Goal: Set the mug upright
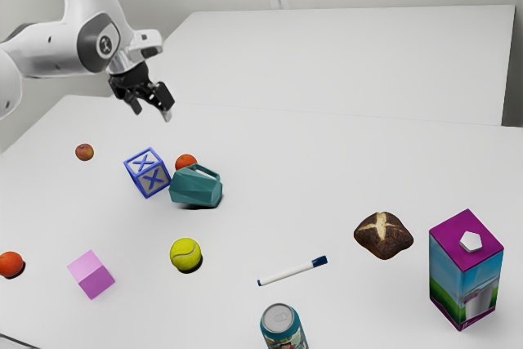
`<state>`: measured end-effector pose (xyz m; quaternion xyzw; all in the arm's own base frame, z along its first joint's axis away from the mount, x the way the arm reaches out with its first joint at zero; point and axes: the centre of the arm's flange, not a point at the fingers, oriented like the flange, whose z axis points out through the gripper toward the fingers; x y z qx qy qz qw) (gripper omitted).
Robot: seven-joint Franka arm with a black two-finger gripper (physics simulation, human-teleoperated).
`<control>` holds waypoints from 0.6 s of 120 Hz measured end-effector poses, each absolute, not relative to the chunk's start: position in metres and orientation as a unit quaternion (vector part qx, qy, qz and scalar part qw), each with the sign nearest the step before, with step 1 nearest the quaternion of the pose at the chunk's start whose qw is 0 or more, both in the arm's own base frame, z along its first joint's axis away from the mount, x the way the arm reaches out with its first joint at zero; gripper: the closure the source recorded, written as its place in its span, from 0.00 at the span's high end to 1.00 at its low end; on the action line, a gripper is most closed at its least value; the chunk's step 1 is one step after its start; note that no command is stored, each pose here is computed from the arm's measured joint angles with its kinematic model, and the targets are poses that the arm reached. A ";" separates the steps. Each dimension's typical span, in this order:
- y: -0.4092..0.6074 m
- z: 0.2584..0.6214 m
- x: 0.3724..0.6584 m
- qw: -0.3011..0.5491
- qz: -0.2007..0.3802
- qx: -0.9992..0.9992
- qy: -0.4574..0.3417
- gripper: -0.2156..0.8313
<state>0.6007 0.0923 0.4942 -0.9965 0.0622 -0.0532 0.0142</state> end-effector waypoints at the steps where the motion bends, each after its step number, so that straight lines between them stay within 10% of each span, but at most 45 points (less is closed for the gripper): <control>1: 0.093 0.493 0.600 0.013 -0.053 -0.997 0.061 0.79; 72: 0.129 0.396 0.619 -0.179 -0.028 -0.983 -0.018 0.79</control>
